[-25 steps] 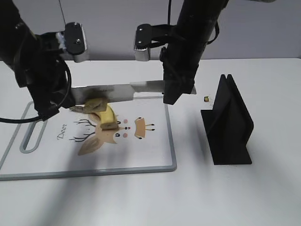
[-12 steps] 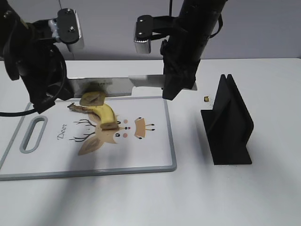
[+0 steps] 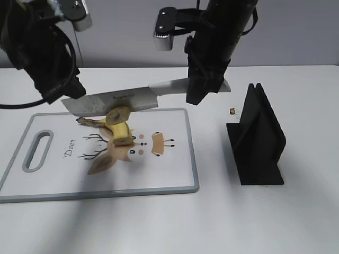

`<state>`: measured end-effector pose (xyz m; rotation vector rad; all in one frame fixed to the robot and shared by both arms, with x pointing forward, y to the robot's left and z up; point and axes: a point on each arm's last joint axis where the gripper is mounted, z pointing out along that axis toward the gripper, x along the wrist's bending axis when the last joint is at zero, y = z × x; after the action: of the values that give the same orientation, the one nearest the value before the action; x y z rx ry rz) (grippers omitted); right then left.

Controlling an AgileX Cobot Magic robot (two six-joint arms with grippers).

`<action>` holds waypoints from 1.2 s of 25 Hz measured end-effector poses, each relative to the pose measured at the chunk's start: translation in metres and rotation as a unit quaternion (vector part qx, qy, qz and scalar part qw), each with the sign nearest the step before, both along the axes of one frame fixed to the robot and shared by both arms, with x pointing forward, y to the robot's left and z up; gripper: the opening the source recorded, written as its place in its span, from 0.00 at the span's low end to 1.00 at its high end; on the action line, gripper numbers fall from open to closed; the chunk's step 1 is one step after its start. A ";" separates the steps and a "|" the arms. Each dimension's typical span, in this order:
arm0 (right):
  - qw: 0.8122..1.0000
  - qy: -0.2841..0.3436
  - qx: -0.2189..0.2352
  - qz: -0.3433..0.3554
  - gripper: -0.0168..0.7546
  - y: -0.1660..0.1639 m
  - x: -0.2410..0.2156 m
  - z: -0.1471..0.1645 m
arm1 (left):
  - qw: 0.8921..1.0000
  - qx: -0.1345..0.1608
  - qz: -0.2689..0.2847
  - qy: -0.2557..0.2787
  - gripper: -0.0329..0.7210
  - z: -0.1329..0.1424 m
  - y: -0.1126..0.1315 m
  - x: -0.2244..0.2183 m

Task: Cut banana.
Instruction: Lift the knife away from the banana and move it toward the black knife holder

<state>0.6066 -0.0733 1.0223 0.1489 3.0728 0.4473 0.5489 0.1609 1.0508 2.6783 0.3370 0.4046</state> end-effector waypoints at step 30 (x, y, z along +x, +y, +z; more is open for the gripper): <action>0.917 0.025 0.133 -0.377 0.23 -0.033 -0.060 0.124 | 0.897 -0.082 0.434 0.023 0.74 0.101 0.118 -0.085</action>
<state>0.5466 -0.1061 1.1463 1.2941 2.6664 0.7836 0.4643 0.2784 1.1514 2.2285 1.5176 0.5230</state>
